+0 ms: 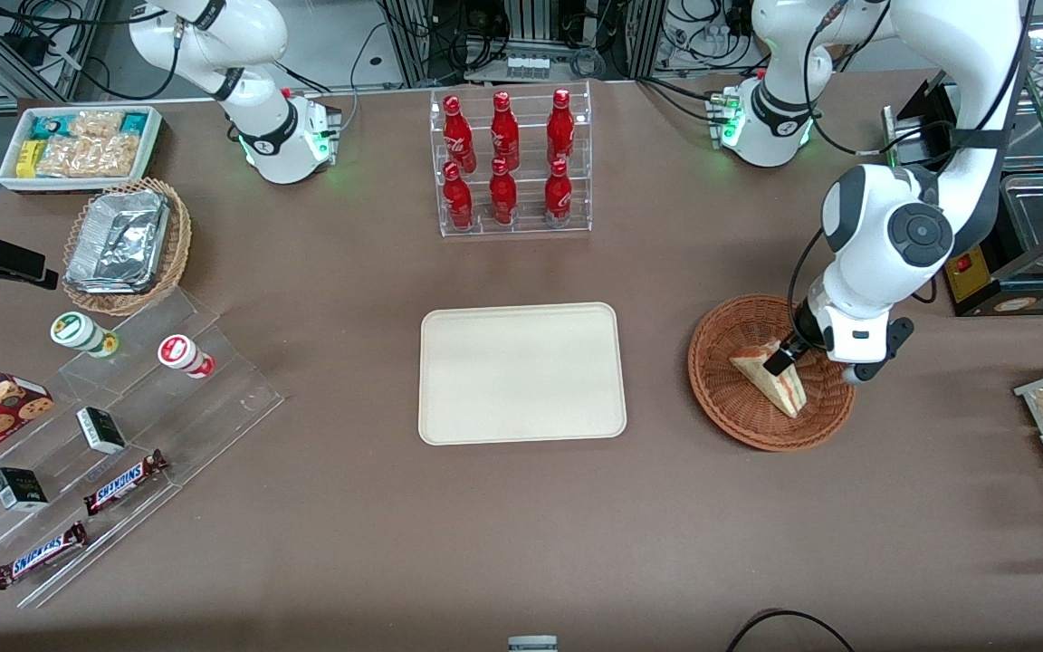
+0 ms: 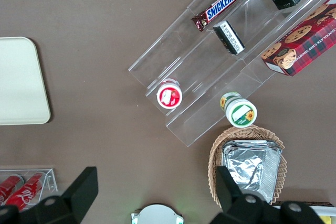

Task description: Place sandwich from basket to tray

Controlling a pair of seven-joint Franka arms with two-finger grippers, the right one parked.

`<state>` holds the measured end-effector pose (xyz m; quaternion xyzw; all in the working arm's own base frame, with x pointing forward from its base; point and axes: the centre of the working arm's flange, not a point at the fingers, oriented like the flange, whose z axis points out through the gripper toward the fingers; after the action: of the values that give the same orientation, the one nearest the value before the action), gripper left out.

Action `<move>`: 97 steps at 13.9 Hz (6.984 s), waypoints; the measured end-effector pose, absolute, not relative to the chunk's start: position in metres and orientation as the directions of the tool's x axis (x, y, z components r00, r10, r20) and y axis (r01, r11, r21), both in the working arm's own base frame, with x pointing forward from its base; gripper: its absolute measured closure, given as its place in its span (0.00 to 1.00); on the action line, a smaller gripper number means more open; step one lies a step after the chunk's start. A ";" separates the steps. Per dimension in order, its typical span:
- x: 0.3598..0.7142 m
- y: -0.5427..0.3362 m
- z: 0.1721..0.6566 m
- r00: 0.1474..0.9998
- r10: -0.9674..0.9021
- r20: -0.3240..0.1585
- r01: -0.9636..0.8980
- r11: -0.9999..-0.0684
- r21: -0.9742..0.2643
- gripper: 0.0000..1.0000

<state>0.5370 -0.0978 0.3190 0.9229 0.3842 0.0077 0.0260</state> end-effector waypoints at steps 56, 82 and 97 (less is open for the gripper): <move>0.515 -0.553 0.254 0.937 0.333 -0.101 0.332 -0.943 -0.027 0.81; 0.592 -0.441 0.409 0.967 0.250 -0.051 0.248 -0.968 -0.051 0.00; 0.603 -0.180 0.489 0.994 -0.026 -0.106 -0.038 -0.993 -0.114 0.00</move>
<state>0.6027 -0.1795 0.4892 0.9968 -0.0162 -0.0520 -0.0581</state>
